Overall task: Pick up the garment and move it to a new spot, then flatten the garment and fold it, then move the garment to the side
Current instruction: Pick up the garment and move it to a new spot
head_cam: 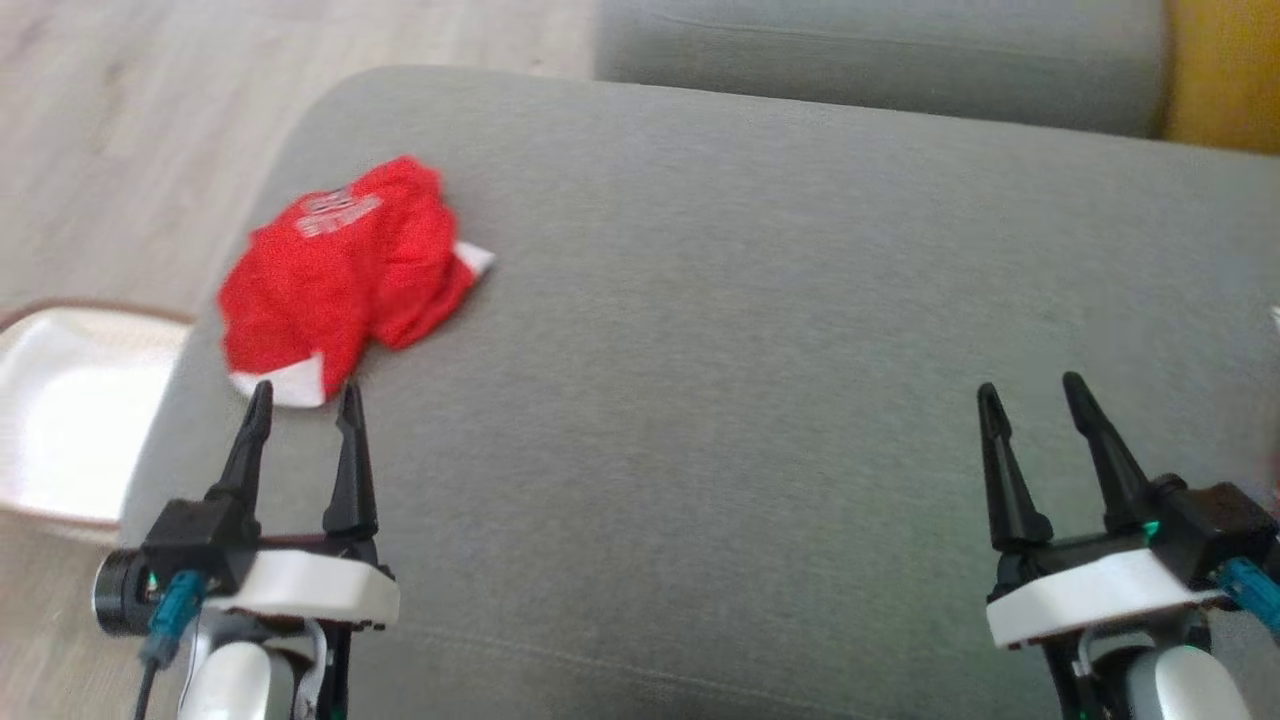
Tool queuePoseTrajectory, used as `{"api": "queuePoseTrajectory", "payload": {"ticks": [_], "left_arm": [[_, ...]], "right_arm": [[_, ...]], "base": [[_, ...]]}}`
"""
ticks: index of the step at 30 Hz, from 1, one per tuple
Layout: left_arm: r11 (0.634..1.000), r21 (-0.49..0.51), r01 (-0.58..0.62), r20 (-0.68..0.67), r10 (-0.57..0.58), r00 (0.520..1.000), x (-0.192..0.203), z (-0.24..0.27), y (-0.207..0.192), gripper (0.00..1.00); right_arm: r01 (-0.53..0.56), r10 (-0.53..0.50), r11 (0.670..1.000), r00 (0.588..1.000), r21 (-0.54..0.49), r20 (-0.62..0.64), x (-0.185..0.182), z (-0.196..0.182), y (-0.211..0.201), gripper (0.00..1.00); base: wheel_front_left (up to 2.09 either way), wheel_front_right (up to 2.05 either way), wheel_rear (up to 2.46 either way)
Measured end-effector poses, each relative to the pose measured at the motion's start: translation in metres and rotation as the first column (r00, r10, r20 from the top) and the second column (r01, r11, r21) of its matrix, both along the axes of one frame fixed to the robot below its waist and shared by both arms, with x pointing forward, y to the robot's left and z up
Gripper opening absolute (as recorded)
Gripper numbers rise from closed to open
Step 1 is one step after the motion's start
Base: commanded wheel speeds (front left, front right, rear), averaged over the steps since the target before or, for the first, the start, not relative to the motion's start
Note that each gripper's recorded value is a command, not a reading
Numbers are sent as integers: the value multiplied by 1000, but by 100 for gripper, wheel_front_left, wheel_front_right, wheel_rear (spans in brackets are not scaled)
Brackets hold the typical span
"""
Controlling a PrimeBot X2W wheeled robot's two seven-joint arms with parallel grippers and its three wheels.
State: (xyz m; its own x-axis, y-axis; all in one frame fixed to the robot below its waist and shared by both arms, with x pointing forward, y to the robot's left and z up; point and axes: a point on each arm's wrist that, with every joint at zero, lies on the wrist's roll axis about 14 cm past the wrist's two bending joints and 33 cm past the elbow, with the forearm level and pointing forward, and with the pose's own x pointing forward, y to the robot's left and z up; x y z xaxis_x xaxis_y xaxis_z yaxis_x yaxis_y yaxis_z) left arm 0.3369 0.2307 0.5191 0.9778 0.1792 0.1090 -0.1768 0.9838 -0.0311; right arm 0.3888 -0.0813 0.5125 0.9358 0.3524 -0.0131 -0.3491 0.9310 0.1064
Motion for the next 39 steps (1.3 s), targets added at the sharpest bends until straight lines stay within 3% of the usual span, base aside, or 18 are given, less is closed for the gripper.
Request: {"api": "queuePoseTrajectory", "payload": {"ticks": [9, 22, 28, 39], "left_arm": [[990, 8, -143, 22, 143, 989, -38, 8, 44, 100], [985, 21, -170, -12, 170, 985, -43, 0, 52, 100], [989, -2, -150, -54, 150, 987, -16, -12, 52, 100], [993, -76, -95, -260, 72, 963, 88, -82, 55, 100]], "right_arm": [[-175, 175, 985, 985, 9, 6, 3, 4, 60, 100], [-223, 223, 975, 975, 19, -14, 9, -2, 78, 100], [-220, 220, 975, 975, 15, -20, 23, -4, 78, 100], [-171, 166, 984, 982, -42, -91, 78, -43, 50, 100]], "base": [[0, 0, 0], [0, 0, 0], [0, 0, 0], [0, 0, 0]]}}
